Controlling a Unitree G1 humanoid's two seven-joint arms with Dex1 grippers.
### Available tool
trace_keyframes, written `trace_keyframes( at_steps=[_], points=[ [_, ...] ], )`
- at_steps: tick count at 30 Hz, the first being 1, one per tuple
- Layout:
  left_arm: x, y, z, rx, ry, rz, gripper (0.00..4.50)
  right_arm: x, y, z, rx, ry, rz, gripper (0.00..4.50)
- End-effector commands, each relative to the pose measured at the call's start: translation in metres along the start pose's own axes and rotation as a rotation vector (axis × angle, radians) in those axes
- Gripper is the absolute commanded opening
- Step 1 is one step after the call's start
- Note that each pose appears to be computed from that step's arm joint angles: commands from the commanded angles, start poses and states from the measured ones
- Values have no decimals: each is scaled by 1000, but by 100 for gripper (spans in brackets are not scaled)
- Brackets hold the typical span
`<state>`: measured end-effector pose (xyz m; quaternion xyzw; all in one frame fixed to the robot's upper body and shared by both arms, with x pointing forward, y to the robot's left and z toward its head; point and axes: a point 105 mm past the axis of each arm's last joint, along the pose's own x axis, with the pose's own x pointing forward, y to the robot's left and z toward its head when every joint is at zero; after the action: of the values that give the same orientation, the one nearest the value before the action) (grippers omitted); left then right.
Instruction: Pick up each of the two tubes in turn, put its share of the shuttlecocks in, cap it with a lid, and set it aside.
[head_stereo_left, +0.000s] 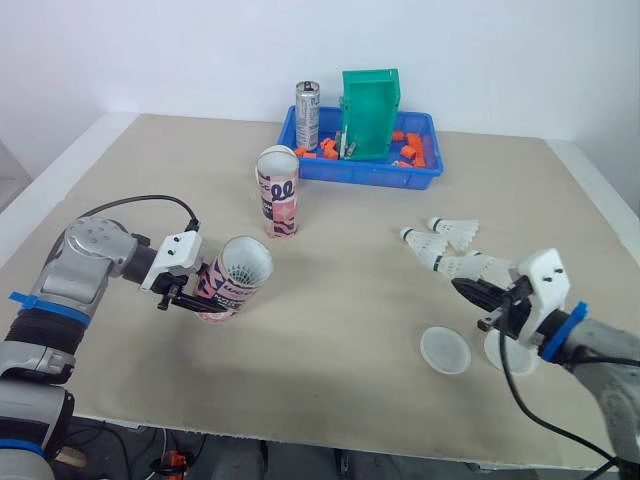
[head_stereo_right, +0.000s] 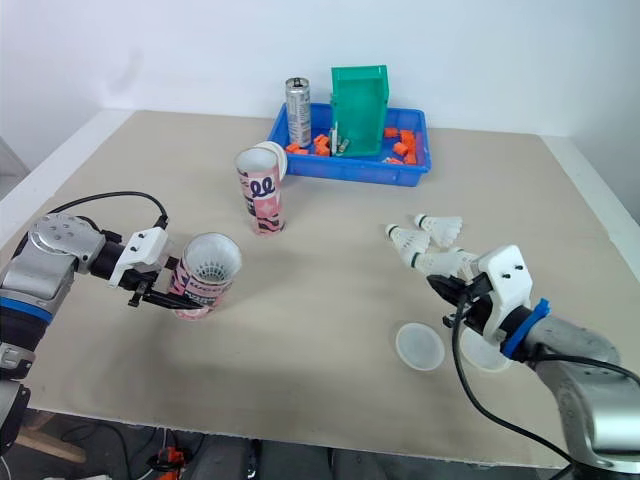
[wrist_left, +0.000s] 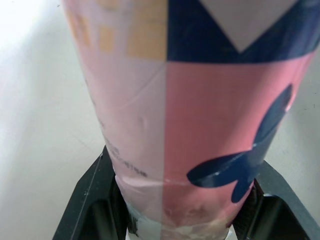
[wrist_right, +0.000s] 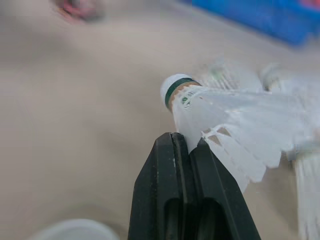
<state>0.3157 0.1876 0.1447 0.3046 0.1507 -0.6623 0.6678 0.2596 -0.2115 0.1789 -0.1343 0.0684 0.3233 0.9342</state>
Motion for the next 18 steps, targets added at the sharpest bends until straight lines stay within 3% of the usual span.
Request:
trace_keyframes(
  at_steps=[1, 4, 10, 18],
  points=[
    [9, 1, 2, 6, -11, -23, 221, 3, 45, 51, -134, -99, 269, 2],
    [10, 3, 4, 10, -15, -25, 221, 11, 71, 69, -275, -103, 448, 2],
    [12, 7, 6, 20, -19, -24, 221, 52, 88, 109, -545, -175, 624, 2],
    [14, 5, 8, 24, -22, -26, 221, 94, 105, 119, -697, -161, 783, 2]
  ],
)
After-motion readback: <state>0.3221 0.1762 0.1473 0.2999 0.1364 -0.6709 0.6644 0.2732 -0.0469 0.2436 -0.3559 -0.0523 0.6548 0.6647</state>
